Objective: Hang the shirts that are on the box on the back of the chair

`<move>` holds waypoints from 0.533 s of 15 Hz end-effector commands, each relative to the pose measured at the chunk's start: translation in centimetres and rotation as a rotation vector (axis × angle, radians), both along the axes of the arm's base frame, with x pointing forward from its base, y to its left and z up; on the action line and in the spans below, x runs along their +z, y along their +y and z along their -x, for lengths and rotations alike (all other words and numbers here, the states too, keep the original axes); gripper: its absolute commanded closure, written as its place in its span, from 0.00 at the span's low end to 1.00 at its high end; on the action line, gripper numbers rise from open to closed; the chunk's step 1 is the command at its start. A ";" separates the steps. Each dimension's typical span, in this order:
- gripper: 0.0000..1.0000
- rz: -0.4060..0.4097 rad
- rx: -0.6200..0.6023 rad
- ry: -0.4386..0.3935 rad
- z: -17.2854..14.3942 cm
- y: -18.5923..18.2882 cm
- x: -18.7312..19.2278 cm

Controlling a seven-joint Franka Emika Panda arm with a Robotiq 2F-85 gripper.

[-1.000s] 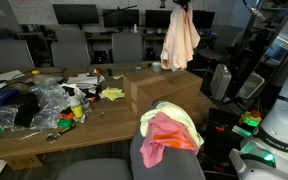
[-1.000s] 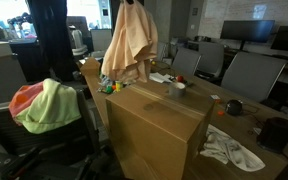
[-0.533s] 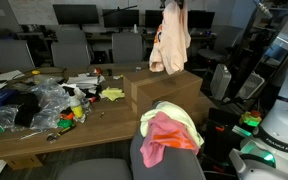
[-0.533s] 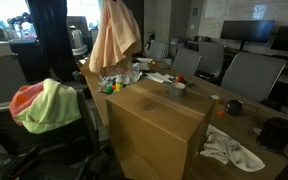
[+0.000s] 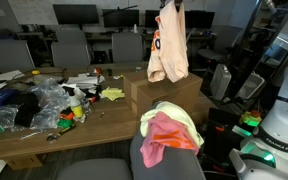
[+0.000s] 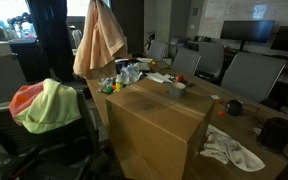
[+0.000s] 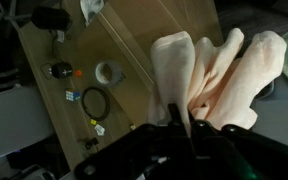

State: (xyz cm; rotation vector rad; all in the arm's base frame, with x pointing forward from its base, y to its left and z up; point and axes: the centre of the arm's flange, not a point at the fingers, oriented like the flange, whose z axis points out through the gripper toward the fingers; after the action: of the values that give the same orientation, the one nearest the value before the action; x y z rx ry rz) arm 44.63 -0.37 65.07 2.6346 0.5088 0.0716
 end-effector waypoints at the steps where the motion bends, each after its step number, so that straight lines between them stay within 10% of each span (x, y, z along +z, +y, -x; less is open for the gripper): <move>1: 0.99 -0.079 0.171 0.061 -0.2 -0.1 2.4; 8: 0.99 -0.232 0.503 0.135 -0.3 1.0 3.7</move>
State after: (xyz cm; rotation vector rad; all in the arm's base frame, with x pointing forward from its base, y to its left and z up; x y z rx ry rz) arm 44.57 0.00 66.82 2.6817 1.0678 0.1028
